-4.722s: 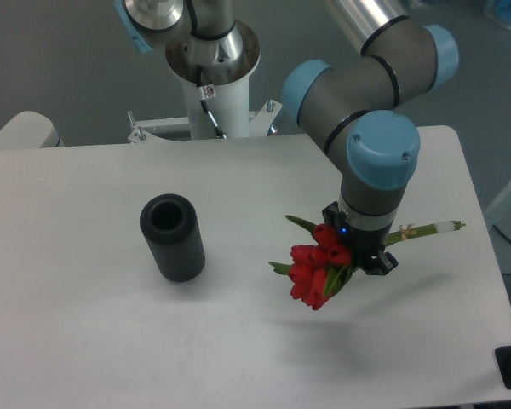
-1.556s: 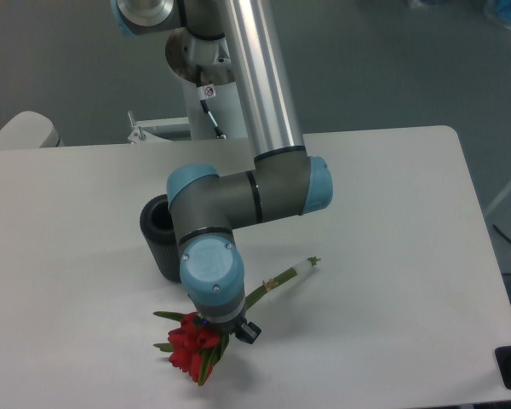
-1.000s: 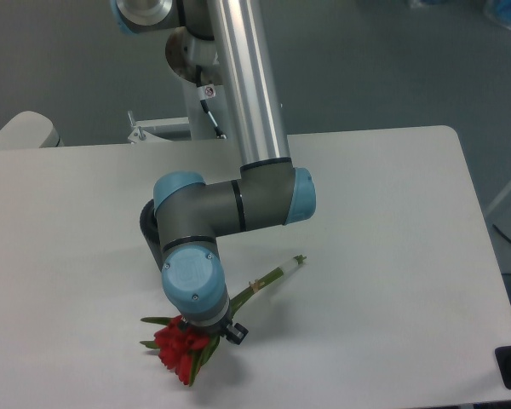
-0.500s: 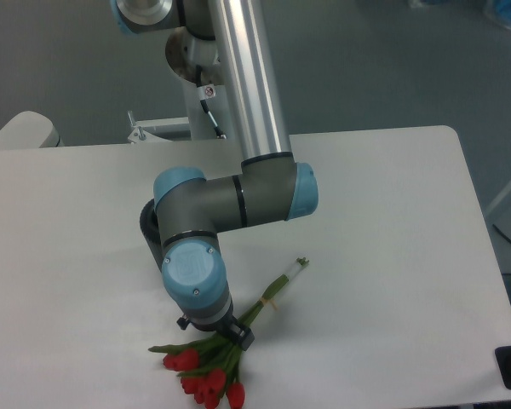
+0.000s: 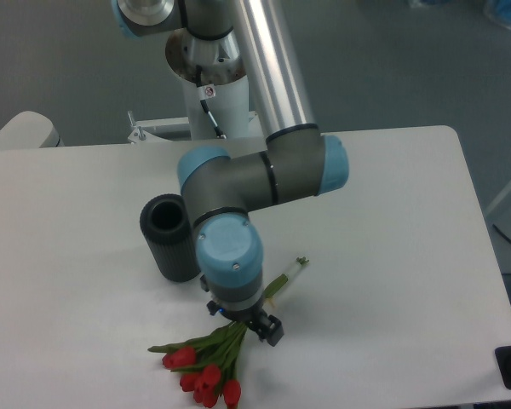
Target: Place the flowers on the table
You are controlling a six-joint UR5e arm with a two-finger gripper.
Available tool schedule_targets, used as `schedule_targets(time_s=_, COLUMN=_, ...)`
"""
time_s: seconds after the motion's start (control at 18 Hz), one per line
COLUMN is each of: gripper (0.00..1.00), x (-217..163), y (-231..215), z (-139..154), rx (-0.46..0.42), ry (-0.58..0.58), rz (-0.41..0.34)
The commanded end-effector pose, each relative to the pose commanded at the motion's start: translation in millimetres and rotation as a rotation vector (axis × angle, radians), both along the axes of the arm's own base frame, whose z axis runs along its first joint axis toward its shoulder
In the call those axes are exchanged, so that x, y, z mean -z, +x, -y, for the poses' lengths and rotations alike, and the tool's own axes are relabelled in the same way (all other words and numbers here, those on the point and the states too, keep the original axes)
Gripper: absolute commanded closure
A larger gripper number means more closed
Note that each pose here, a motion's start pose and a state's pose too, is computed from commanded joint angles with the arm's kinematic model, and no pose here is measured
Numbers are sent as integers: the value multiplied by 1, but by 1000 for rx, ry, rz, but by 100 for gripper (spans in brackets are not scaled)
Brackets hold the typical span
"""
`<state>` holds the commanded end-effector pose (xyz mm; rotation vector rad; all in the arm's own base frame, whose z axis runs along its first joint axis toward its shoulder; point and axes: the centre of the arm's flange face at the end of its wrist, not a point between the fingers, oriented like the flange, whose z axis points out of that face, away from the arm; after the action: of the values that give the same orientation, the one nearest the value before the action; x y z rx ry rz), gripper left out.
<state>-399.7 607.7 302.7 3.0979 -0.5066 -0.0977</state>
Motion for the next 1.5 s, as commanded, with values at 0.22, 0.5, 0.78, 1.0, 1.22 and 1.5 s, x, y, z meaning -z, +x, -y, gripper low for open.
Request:
schedule_targets(time_s=0.22, gripper=0, x=-11, y=-25, z=21, rx=72, ry=-7, rz=-3)
schedule_targets(time_s=0.5, gripper=0, x=-18, y=-46, z=42, rx=148, ry=-20, rz=6)
schedule_targets(time_s=0.78, gripper=0, x=-23, y=-69, z=62, rx=211, ry=3, rz=20)
schedule_targets(time_s=1.0, gripper=0, x=-23, y=-84, z=76, rx=236, ry=3, rz=22)
schedule_targets(time_s=1.22, gripper=0, x=-25, y=-101, z=103, rx=286, ry=-6, rz=29)
schedule_targets(time_s=1.5, gripper=0, x=-27, y=-107, z=111, rx=294, ry=-8, rz=31)
